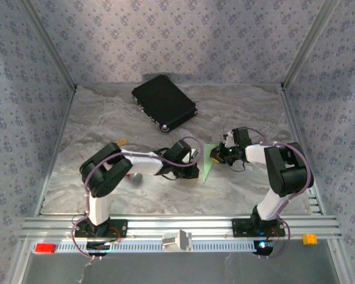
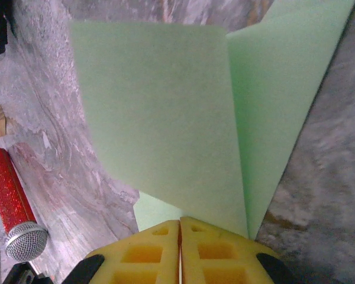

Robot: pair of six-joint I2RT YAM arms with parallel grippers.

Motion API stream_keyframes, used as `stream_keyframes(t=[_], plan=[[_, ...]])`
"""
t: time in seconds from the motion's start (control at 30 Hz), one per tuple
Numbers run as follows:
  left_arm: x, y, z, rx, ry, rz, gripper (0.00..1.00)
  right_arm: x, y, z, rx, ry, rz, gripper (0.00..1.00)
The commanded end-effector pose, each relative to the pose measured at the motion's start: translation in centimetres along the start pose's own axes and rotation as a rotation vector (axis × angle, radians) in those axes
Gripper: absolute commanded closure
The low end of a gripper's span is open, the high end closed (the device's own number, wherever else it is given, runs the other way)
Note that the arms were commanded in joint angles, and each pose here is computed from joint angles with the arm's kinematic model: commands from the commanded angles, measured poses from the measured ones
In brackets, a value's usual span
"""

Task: Fold a paper plane with a square sheet of paper (pick it up from the middle)
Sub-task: Fold the wing for the fifth time at the center of the table.

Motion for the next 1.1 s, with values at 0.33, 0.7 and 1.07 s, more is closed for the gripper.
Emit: stream_keyframes(t=[0.33,0.7,1.07], plan=[[1.7,1.4,-3.0,0.006,-0.103,-0.022,1.0,-1.2,-5.3,0.5,-0.119,-0.007,0.043,0.91],[-0.5,2.7,-3.5,0.021,-0.127,-0.023,0.98,-1.1,-5.9,0.5,-0.135,-0.021,0.03,0.91],[-3.0,-2.1,3.3,0.081,0.097,0.113,1.0,-1.0,-5.4,0.6,-0.119,-0.018,0.028,0.91]])
Point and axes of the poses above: each hand's point on the last joint's axis, 136 mm out from that joint toward the fingers, its own x axis back along the fingers, its own z axis along the line the jaws close on, y = z × x, the point moved 2 cm from there along x, back along the fingers, and after that the axes turned 5 degrees about x, right-handed, at the moved point
